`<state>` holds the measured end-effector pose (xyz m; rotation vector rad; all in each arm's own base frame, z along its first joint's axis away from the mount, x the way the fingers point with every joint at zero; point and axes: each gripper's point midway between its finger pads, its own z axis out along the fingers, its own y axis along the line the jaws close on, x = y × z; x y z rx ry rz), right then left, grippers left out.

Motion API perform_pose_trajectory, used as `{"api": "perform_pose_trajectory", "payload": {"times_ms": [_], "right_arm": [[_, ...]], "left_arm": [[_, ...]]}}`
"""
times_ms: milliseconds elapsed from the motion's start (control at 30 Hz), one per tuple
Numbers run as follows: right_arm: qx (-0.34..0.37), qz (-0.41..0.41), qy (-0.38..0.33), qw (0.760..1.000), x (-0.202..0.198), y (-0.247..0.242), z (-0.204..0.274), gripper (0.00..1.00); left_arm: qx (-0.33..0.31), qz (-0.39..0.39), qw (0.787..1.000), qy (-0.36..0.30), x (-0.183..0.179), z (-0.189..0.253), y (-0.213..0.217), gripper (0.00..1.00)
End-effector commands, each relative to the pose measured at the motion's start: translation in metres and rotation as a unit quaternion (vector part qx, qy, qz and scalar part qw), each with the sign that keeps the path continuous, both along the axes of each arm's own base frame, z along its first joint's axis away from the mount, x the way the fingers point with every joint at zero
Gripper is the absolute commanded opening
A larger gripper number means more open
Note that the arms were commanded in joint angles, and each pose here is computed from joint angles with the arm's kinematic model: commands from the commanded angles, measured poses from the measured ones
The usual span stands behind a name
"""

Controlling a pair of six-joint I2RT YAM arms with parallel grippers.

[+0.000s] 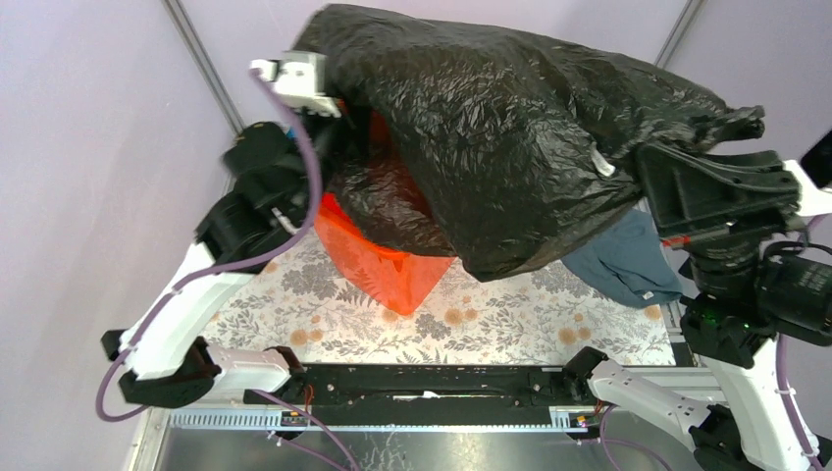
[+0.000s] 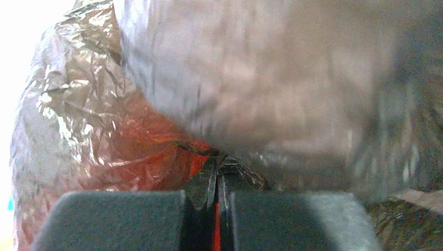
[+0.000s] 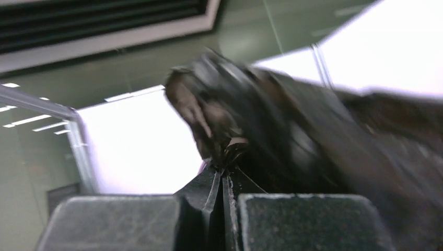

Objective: Put the trash bags into the trash bin

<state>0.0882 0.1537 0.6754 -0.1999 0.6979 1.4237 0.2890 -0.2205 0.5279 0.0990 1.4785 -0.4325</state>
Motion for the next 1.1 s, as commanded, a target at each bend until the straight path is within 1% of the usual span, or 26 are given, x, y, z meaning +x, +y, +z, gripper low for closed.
{"api": "perform_pose_trajectory", "payload": {"times_ms": [0, 100, 233, 300, 367, 433, 500, 533, 633, 733, 800, 933, 1000, 1067], "right_arm": [[-0.134, -0.034, 0.117, 0.983, 0.087, 0.068, -0.071, 0.00], [-0.171, -0.014, 0.124, 0.977, 0.095, 0.087, -0.076, 0.00], [-0.171, 0.052, 0.092, 0.980, 0.092, 0.113, -0.056, 0.00], [-0.165, 0.094, 0.082, 0.978, 0.091, 0.127, -0.042, 0.00], [-0.138, 0.151, 0.063, 0.977, 0.086, 0.140, -0.021, 0.00], [-0.107, 0.219, 0.048, 0.969, 0.081, 0.150, -0.006, 0.00], [-0.075, 0.296, 0.052, 0.951, 0.077, 0.157, 0.004, 0.00], [-0.066, 0.320, 0.053, 0.944, 0.079, 0.161, 0.005, 0.00], [-0.055, 0.375, 0.073, 0.922, 0.090, 0.176, -0.004, 0.00], [-0.055, 0.398, 0.087, 0.912, 0.095, 0.179, -0.013, 0.00], [-0.055, 0.401, 0.094, 0.910, 0.099, 0.173, -0.019, 0.00], [-0.041, 0.385, 0.123, 0.914, 0.118, 0.146, -0.031, 0.00], [-0.036, 0.375, 0.139, 0.916, 0.129, 0.133, -0.039, 0.00], [-0.030, 0.373, 0.157, 0.914, 0.137, 0.126, -0.048, 0.00]], "left_arm": [[0.013, 0.081, 0.995, 0.048, 0.013, -0.034, 0.025, 0.00], [0.019, 0.109, 0.991, 0.072, 0.008, -0.058, 0.045, 0.00], [0.040, 0.165, 0.981, 0.099, -0.005, -0.088, 0.088, 0.00], [0.036, 0.186, 0.977, 0.102, -0.017, -0.088, 0.110, 0.00], [0.024, 0.198, 0.975, 0.096, -0.029, -0.082, 0.128, 0.00], [0.013, 0.210, 0.974, 0.090, -0.039, -0.075, 0.143, 0.00], [0.007, 0.214, 0.973, 0.082, -0.045, -0.069, 0.151, 0.00], [0.007, 0.210, 0.975, 0.079, -0.046, -0.067, 0.151, 0.00], [0.008, 0.190, 0.979, 0.071, -0.042, -0.067, 0.141, 0.00], [-0.001, 0.149, 0.987, 0.056, -0.032, -0.065, 0.115, 0.00], [0.002, 0.118, 0.992, 0.052, -0.021, -0.065, 0.092, 0.00], [0.046, 0.057, 0.994, 0.083, 0.010, -0.085, 0.032, 0.00], [0.071, 0.054, 0.990, 0.110, 0.023, -0.104, 0.016, 0.00], [0.085, 0.058, 0.985, 0.139, 0.028, -0.121, 0.009, 0.00]]}}
